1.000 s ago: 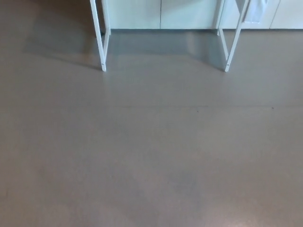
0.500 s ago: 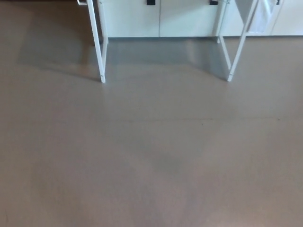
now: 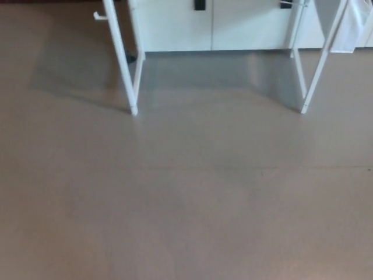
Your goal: The robot walks towards a table in front, picks a dumpling toy with left hand and puts it in an orange round plate
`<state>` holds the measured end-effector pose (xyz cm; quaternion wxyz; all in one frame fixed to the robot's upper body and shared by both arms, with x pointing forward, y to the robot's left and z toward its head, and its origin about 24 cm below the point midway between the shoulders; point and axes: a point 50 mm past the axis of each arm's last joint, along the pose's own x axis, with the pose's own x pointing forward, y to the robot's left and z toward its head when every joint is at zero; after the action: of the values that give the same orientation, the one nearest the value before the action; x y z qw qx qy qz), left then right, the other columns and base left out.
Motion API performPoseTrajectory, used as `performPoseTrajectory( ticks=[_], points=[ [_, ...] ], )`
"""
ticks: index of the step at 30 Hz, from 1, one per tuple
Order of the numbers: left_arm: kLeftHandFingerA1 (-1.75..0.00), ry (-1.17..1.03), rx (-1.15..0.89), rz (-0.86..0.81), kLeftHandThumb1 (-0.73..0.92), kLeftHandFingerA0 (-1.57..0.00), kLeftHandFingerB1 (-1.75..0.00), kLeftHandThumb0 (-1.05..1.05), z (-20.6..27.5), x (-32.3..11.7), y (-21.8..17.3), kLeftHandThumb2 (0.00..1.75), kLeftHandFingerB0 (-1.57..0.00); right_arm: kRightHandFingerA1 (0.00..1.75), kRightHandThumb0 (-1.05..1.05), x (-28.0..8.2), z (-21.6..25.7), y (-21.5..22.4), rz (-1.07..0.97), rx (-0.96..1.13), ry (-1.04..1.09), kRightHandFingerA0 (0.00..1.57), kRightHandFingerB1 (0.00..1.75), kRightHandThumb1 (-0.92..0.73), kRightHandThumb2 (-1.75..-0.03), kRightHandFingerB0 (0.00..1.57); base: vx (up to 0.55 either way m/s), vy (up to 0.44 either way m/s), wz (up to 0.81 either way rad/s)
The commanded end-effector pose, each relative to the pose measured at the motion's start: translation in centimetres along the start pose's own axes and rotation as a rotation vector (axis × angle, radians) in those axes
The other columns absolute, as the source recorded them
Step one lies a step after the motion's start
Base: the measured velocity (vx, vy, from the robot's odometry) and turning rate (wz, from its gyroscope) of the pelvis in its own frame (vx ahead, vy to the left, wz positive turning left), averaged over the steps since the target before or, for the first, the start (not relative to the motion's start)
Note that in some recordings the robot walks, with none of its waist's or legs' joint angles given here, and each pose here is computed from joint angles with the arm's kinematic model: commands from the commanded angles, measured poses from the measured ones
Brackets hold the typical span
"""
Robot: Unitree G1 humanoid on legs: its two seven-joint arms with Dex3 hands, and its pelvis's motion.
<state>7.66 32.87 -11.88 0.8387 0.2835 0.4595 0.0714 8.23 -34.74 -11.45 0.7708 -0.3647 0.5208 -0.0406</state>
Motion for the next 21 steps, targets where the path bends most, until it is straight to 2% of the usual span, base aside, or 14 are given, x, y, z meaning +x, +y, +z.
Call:
performPoseTrajectory(
  ticks=[1, 2, 3, 7, 8, 9, 10, 12, 14, 15, 16, 19, 20, 21],
  points=[
    [-1.09, -0.029, -0.025, 0.047, 0.63, -0.84, -0.35, -0.28, 0.8, 0.4, 1.3, 0.59, -0.42, 0.48, -0.38, 0.2, 0.8, -0.4, -0.026, -0.016, -0.025, 0.85, 0.35, -0.66, -0.60, 0.48, 0.55, 0.178, -0.26],
    [-1.02, -0.034, -0.031, 0.043, 0.62, -0.82, -0.35, -0.27, 0.9, 0.4, 1.3, 0.59, -0.41, 0.48, -0.38, 0.3, 0.9, -0.6, -0.021, -0.019, -0.030, 0.85, 0.35, -0.67, -0.60, 0.47, 0.50, 0.230, -0.63],
    [-1.08, -0.036, -0.033, 0.046, 0.62, -0.79, -0.35, -0.28, 0.9, 0.4, 1.3, 0.59, -0.41, 0.48, -0.38, 0.3, 1.0, -0.6, -0.020, -0.017, -0.029, 0.84, 0.35, -0.67, -0.60, 0.46, 0.44, 0.261, -0.97],
    [-1.11, -0.027, -0.040, 0.044, 0.64, -0.78, -0.34, -0.28, 0.7, 0.3, 1.3, 0.59, -0.42, 0.48, -0.38, 0.3, 1.1, -0.5, -0.015, -0.019, -0.025, 0.84, 0.35, -0.67, -0.60, 0.46, 0.41, 0.207, -0.12],
    [-0.92, -0.026, -0.021, 0.041, 0.64, -0.68, -0.34, -0.30, 0.4, 0.2, 1.3, 0.60, -0.42, 0.48, -0.39, 0.2, 0.8, -0.3, -0.012, -0.027, -0.020, 0.86, 0.35, -0.67, -0.60, 0.46, 0.36, 0.069, 0.03],
    [-0.92, -0.026, -0.019, 0.041, 0.64, -0.68, -0.34, -0.30, 0.4, 0.1, 1.3, 0.60, -0.42, 0.48, -0.39, 0.2, 0.8, -0.3, -0.011, -0.028, -0.020, 0.86, 0.35, -0.67, -0.60, 0.46, 0.36, 0.042, 0.06],
    [-0.82, -0.024, -0.010, 0.038, 0.64, -0.67, -0.34, -0.31, 0.3, 0.1, 1.3, 0.59, -0.43, 0.48, -0.39, 0.1, 0.5, -0.1, -0.008, -0.030, -0.016, 0.86, 0.35, -0.66, -0.60, 0.47, 0.41, -0.005, 0.09],
    [-0.79, -0.018, -0.001, 0.039, 0.64, -0.68, -0.34, -0.30, 0.1, 0.0, 1.2, 0.60, -0.43, 0.48, -0.38, 0.1, 0.3, 0.1, -0.001, -0.029, -0.009, 0.85, 0.35, -0.66, -0.60, 0.47, 0.37, -0.055, 0.18],
    [-0.83, -0.015, 0.001, 0.036, 0.62, -0.70, -0.35, -0.30, -0.2, -0.1, 1.1, 0.59, -0.43, 0.49, -0.39, 0.0, 0.1, 0.3, 0.004, -0.034, -0.004, 0.87, 0.35, -0.67, -0.60, 0.47, 0.40, -0.117, 0.25],
    [-1.04, -0.017, 0.003, 0.031, 0.62, -0.76, -0.36, -0.30, -0.3, -0.3, 1.1, 0.59, -0.44, 0.48, -0.40, 0.0, -0.1, 0.4, 0.009, -0.036, 0.002, 0.83, 0.35, -0.67, -0.60, 0.47, 0.49, -0.172, 0.18],
    [-1.04, -0.021, 0.006, 0.026, 0.62, -0.76, -0.36, -0.30, -0.5, -0.4, 1.1, 0.59, -0.44, 0.48, -0.40, -0.1, -0.3, 0.5, 0.014, -0.034, 0.007, 0.83, 0.35, -0.67, -0.60, 0.47, 0.66, -0.119, 0.24],
    [-0.96, -0.021, 0.008, 0.020, 0.61, -0.76, -0.36, -0.31, -0.9, -0.7, 0.9, 0.59, -0.44, 0.47, -0.39, -0.2, -0.5, 0.7, 0.023, -0.033, 0.013, 0.80, 0.35, -0.67, -0.60, 0.47, 0.52, -0.093, 0.51],
    [-0.72, -0.022, 0.009, 0.019, 0.49, -0.61, -0.49, -0.37, -1.1, -0.8, 0.9, 0.79, -0.39, 0.46, -0.38, -0.2, -0.7, 0.8, 0.024, -0.033, 0.014, 0.79, 0.35, -0.69, -0.61, 0.47, 0.50, -0.079, 0.10],
    [-0.72, -0.021, 0.010, 0.019, 0.49, -0.61, -0.49, -0.37, -1.2, -0.8, 0.8, 0.79, -0.39, 0.46, -0.38, -0.3, -0.7, 0.8, 0.026, -0.035, 0.014, 0.79, 0.35, -0.69, -0.61, 0.47, 0.49, -0.071, 0.01]
  ],
)
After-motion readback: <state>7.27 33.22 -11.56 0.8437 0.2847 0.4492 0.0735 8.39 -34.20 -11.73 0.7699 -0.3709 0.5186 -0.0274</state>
